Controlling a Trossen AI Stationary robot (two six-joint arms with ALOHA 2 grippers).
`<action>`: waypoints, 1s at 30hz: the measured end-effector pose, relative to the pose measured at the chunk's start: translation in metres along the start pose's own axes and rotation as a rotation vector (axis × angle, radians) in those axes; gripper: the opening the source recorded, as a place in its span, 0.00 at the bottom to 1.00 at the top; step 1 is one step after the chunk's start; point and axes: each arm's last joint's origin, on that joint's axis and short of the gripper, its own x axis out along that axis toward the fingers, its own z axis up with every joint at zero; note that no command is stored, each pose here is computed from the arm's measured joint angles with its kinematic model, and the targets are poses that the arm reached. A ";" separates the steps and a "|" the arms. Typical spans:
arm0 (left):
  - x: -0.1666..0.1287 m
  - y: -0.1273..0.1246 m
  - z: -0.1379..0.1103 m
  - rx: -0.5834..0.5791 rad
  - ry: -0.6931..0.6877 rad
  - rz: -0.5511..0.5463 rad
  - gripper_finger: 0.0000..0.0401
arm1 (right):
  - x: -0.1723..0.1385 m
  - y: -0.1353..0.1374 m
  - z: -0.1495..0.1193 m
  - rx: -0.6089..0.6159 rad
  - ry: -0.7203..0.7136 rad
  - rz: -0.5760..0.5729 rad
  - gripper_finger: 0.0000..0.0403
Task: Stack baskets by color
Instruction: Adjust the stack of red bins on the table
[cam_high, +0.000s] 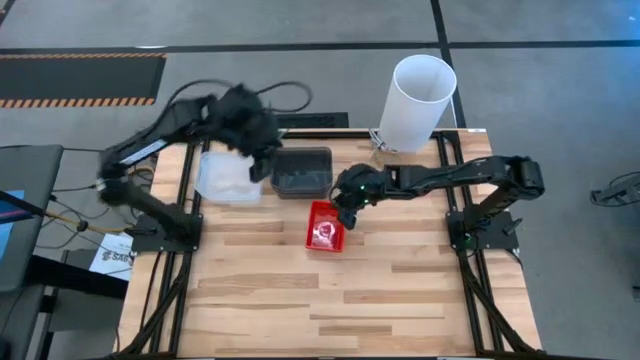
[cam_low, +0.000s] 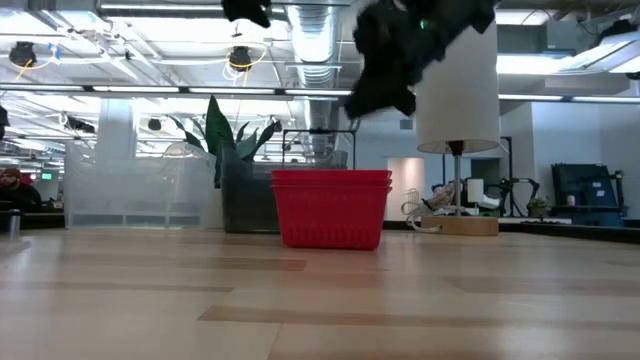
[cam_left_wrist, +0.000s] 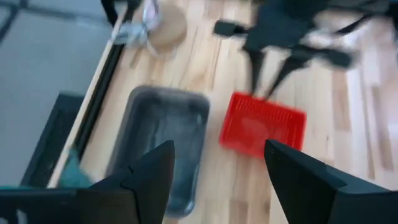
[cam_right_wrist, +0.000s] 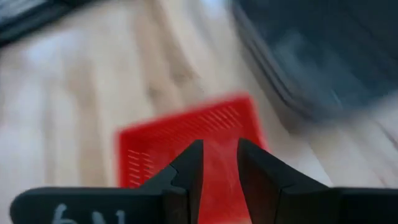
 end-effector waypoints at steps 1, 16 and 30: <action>0.002 -0.003 -0.011 -0.005 -0.044 -0.003 0.59 | 0.002 -0.003 -0.006 0.039 0.021 -0.034 0.29; 0.036 -0.009 -0.115 -0.180 -0.473 -0.040 0.59 | 0.012 -0.045 -0.064 0.349 0.027 -0.418 0.03; 0.022 -0.015 -0.120 -0.192 -0.512 -0.066 0.59 | 0.050 -0.046 -0.084 0.328 0.027 -0.292 0.01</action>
